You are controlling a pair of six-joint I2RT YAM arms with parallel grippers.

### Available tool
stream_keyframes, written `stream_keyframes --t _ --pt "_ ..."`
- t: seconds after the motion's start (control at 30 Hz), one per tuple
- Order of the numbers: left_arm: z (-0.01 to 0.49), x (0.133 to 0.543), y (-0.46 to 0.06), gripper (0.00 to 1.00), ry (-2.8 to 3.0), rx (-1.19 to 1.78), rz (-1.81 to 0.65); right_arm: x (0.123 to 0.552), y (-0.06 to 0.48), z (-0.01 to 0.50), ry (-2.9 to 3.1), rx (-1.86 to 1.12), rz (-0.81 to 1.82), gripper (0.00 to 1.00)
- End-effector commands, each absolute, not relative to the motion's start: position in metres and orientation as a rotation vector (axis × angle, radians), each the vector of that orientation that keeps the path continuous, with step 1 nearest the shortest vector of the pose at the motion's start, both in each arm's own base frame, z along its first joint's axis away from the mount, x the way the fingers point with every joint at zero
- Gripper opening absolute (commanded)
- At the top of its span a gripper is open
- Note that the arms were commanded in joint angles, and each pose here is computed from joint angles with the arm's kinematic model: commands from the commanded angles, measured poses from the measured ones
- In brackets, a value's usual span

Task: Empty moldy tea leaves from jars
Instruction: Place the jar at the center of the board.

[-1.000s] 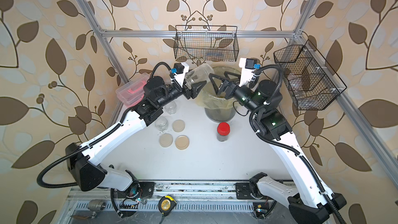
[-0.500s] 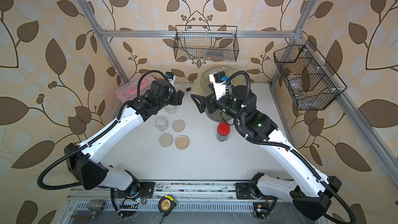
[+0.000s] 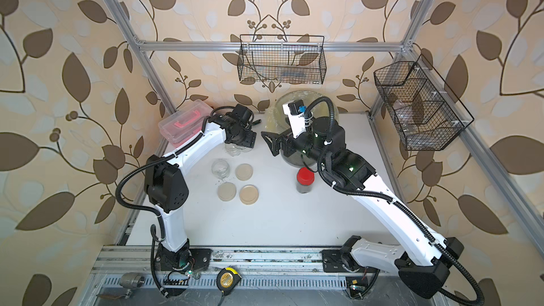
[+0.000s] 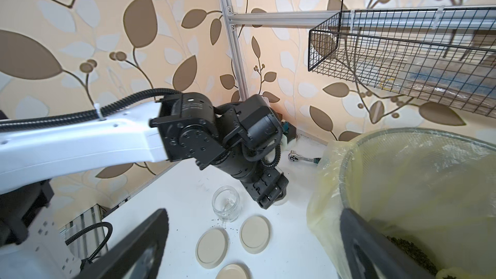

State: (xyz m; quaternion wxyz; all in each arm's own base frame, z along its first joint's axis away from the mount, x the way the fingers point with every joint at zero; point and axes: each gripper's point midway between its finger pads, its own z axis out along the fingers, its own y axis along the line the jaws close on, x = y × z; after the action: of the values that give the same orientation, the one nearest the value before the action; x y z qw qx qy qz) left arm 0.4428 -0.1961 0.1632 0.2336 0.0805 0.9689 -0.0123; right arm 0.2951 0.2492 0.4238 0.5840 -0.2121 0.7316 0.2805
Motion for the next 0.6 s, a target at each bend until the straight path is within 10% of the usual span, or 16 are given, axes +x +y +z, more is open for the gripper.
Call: stream_keyframes --t 0.0,0.57 --pt "0.178 0.449 -0.204 0.52 2.669 0.248 -0.068 0.295 0.248 0.414 1.726 -0.510 0.615 1.00" --pt "0.122 0.476 -0.206 0.53 2.818 0.278 -0.013 0.295 0.242 0.408 1.743 -0.498 0.591 1.00"
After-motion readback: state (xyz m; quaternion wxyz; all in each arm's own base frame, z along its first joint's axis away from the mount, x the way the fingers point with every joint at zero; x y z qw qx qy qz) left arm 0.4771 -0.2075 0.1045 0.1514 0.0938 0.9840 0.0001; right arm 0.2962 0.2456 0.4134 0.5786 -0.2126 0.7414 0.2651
